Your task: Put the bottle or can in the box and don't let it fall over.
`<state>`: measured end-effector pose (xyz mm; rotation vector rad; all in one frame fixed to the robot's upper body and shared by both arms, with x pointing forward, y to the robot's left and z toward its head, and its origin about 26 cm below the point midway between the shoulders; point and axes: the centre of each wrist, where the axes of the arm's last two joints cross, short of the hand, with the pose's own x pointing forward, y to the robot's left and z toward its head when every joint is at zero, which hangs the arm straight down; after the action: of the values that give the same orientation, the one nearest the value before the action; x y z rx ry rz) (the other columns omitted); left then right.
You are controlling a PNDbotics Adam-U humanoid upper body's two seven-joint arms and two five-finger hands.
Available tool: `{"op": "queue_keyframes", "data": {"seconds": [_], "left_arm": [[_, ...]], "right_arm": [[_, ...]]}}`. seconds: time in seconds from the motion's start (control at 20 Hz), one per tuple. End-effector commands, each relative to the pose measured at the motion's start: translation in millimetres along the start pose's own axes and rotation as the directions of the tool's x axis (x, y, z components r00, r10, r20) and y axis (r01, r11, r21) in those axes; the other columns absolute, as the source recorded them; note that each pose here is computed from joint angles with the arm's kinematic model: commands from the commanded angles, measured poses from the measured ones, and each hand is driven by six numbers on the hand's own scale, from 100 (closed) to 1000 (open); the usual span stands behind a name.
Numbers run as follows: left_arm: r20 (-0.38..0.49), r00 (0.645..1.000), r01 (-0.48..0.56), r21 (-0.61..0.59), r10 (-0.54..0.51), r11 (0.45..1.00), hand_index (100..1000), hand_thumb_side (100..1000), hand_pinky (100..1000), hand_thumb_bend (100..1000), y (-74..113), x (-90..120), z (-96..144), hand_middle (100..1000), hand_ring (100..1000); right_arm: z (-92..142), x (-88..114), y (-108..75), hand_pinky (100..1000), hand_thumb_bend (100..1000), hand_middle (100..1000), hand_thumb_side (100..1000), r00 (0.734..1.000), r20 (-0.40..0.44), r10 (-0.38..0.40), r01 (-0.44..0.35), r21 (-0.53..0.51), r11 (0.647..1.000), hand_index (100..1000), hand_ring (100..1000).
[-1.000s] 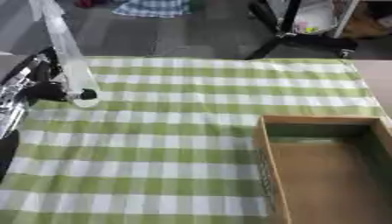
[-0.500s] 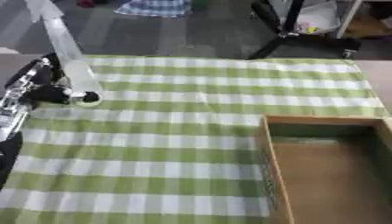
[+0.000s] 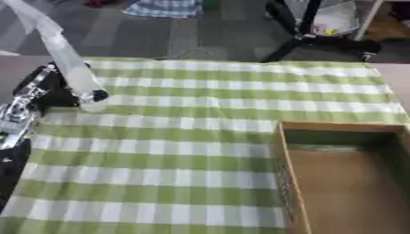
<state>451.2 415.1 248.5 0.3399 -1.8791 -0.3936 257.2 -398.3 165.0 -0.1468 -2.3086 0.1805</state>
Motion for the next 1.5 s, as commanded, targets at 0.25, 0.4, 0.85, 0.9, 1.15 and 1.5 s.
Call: {"op": "queue_keyframes", "data": {"seconds": [0.25,0.4,0.85,0.9,1.15,1.5], "left_arm": [[0.075,0.996,0.047,-0.02,-0.045,0.999,970,100,1000,1000,16.3,18.3,-2.6,882,1000],[0.076,0.996,0.052,-0.009,-0.052,0.999,971,100,1000,1000,19.2,18.6,-2.3,883,1000],[0.076,0.996,0.049,0.02,-0.05,0.999,959,100,1000,1000,24.9,19.0,-2.3,870,1000],[0.077,0.996,0.043,0.022,-0.045,0.999,955,100,1000,1000,24.9,19.5,-2.8,867,1000],[0.074,0.997,-0.003,0.02,0.002,1.0,943,100,1000,1000,23.3,23.5,-5.7,851,1000],[0.07,0.996,-0.053,0.014,0.052,0.998,928,100,993,1000,22.2,31.6,-8.7,838,1000]], "right_arm": [[-3.5,4.9,-6.2,918,100,1000,602,1.0,0.012,0.027,-0.027,0.009,1.0,1000,1000],[-3.4,4.8,-6.6,918,100,1000,602,1.0,0.011,0.027,-0.027,0.01,1.0,1000,1000],[-4.7,4.7,-6.7,919,100,1000,603,1.0,0.013,0.027,-0.027,0.014,1.0,1000,1000],[-4.7,4.5,-6.6,919,100,1000,603,1.0,0.013,0.026,-0.027,0.014,1.0,1000,1000],[-4.3,3.8,-6.6,919,100,1000,602,1.0,0.013,0.026,-0.027,0.014,1.0,1000,1000],[-5.0,3.2,-6.7,919,100,1000,603,1.0,0.012,0.026,-0.026,0.017,1.0,1000,1000]]}}
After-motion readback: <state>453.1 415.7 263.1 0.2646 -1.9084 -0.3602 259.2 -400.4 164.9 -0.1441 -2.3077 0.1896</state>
